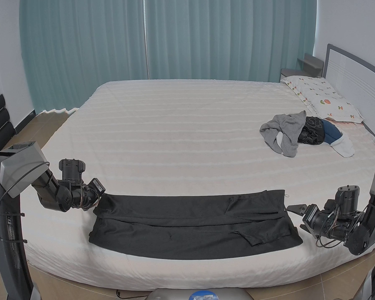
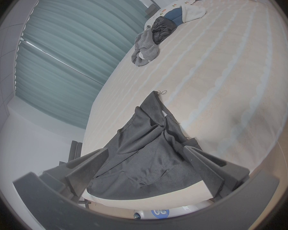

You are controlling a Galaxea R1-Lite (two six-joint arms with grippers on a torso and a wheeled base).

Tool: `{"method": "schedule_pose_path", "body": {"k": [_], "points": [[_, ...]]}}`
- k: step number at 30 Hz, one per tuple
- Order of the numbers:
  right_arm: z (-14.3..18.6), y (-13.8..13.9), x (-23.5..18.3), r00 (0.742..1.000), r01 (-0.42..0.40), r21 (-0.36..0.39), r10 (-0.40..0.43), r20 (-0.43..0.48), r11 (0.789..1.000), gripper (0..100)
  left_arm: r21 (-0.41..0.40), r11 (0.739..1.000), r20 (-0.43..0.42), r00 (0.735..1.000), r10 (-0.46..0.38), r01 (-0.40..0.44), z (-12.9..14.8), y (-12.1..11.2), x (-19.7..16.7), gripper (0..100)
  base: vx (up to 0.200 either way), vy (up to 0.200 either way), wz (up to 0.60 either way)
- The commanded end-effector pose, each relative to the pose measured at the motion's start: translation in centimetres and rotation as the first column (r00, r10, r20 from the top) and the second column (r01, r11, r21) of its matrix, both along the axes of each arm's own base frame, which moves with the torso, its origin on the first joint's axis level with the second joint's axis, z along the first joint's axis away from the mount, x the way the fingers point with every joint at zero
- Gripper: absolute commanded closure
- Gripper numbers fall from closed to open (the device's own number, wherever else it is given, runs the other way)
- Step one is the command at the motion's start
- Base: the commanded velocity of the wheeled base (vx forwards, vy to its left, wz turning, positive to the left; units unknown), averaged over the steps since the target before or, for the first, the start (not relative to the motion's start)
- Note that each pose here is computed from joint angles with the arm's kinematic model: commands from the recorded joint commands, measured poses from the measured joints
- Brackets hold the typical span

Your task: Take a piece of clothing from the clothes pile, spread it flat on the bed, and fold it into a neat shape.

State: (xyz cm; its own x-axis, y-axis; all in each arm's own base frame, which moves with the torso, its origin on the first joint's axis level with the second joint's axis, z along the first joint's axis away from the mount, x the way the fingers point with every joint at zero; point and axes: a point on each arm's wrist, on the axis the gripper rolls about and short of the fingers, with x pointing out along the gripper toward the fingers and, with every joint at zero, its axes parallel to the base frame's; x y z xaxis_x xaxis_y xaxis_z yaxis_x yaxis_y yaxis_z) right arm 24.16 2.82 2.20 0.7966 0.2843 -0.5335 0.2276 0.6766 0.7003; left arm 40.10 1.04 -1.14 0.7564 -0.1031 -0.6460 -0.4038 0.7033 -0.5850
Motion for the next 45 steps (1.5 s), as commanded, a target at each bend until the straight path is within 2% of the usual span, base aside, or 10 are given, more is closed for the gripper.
{"method": "schedule_pose_path", "body": {"k": [1,10,18,19,27,30,33,37,42,45], "points": [[0.1,0.1,-0.1,1.0,-0.003,0.0,0.003,0.001,1.0,0,-0.001,1.0,-0.008,1.0,0.023,-0.023,-0.3,0.2,-0.1,100,0.0,0.0,0.0],[0.0,0.1,-0.1,1.0,-0.004,0.0,0.004,-0.005,1.0,0,-0.037,0.997,0.061,0.995,0.075,-0.072,0.0,0.3,0.4,100,0.0,0.0,0.0],[0.0,0.1,-0.2,1.0,-0.006,0.001,0.006,-0.007,1.0,0,-0.05,0.995,0.061,0.995,0.083,-0.08,0.2,0.3,0.3,100,0.0,0.0,0.0],[0.0,0.1,-0.2,1.0,-0.006,0.001,0.006,-0.007,1.0,0,-0.05,0.995,0.058,0.995,0.083,-0.08,0.2,0.3,0.3,0,0.0,0.0,0.0],[2.3,0.1,-0.2,0.997,-0.007,0.006,0.006,0.08,1.0,0,-0.066,0.993,0.041,0.994,0.106,-0.103,0.2,0.7,-0.4,0,0.0,0.0,0.0],[3.0,0.2,-0.1,0.996,-0.012,0.005,0.012,0.083,1.0,0,-0.094,0.989,0.046,0.991,0.123,-0.118,1.4,1.1,-1.4,0,0.0,0.0,0.0],[3.9,1.1,0.8,0.998,-0.035,0.003,0.035,0.044,0.999,0,-0.139,0.984,0.038,0.992,0.119,-0.112,3.0,1.5,-3.5,0,0.0,0.0,0.0],[3.8,2.4,0.5,0.998,-0.06,-0.006,0.06,-0.018,0.998,0,-0.154,0.984,-0.004,0.995,0.095,-0.094,3.0,1.2,-5.5,0,0.0,0.0,0.0],[1.9,4.2,0.0,0.988,-0.002,0.085,0.015,-0.152,0.996,0,-0.21,0.976,-0.036,0.998,0.051,-0.057,2.7,0.8,-7.2,0,0.0,0.0,0.0],[-0.1,4.3,0.4,0.977,0.019,0.076,-0.002,-0.212,0.997,0,-0.217,0.975,-0.04,0.999,0.037,-0.045,2.5,0.7,-7.2,0,0.0,0.0,0.0]]}}
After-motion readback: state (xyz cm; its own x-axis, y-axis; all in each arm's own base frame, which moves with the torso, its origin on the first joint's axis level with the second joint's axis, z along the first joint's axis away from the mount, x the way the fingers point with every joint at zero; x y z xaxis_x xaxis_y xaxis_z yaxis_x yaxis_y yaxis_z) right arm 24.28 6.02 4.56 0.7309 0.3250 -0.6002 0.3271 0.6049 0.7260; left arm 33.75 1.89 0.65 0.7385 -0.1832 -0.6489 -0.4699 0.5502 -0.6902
